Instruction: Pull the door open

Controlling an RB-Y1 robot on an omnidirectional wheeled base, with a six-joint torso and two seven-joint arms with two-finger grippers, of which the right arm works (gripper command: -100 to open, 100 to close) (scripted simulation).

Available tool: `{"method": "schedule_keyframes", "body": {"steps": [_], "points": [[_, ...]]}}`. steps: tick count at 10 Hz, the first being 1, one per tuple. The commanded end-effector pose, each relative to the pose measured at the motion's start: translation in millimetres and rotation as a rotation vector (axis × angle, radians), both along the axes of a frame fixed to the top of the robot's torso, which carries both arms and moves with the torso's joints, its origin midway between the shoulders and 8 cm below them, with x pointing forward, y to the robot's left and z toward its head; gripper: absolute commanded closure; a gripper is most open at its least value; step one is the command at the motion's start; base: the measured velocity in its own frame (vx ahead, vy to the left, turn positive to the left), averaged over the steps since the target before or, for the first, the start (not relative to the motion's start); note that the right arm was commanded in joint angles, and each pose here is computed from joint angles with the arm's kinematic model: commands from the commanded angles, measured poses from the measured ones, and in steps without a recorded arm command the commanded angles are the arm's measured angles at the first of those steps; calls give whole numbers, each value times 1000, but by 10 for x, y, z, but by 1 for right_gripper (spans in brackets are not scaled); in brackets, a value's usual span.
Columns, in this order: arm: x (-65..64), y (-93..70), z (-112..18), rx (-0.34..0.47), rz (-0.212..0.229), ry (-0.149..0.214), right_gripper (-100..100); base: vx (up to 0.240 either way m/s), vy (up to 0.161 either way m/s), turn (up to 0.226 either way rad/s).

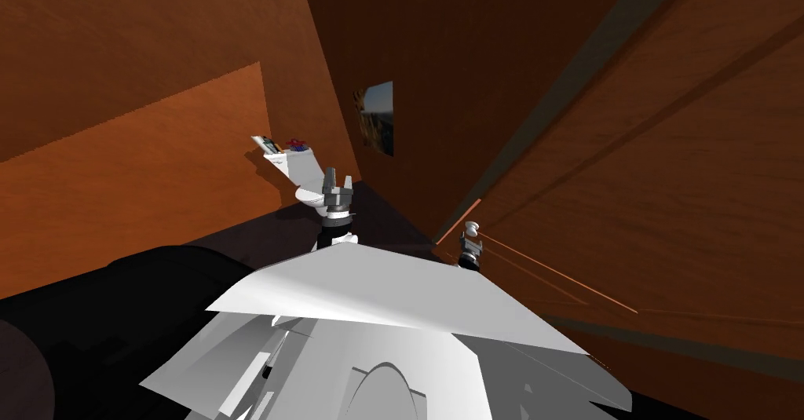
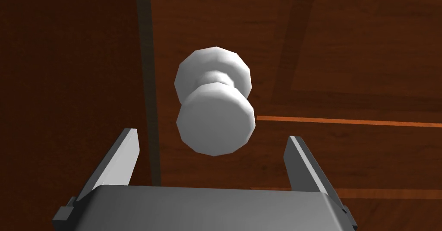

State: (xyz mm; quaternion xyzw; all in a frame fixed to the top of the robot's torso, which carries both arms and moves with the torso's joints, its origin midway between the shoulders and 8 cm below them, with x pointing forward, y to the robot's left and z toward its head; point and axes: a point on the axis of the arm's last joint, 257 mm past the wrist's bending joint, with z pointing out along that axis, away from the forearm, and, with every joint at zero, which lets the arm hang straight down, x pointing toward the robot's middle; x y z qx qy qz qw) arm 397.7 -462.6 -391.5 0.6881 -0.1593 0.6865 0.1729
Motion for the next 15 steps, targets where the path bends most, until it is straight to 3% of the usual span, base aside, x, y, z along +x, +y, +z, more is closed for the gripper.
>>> {"method": "schedule_keyframes", "body": {"steps": [1,3,4,9,15], "points": [[-33,-72,-4,0,-10,-1,-100,226,-90,62],[-43,-85,1,0,-11,-1,-100,123,-77,38],[-43,-85,1,0,-11,-1,100,-3,3,-22],[-43,-85,1,0,-11,-1,100,-15,8,0],[-38,116,-3,10,99,-3,100,-226,-27,121]]}}
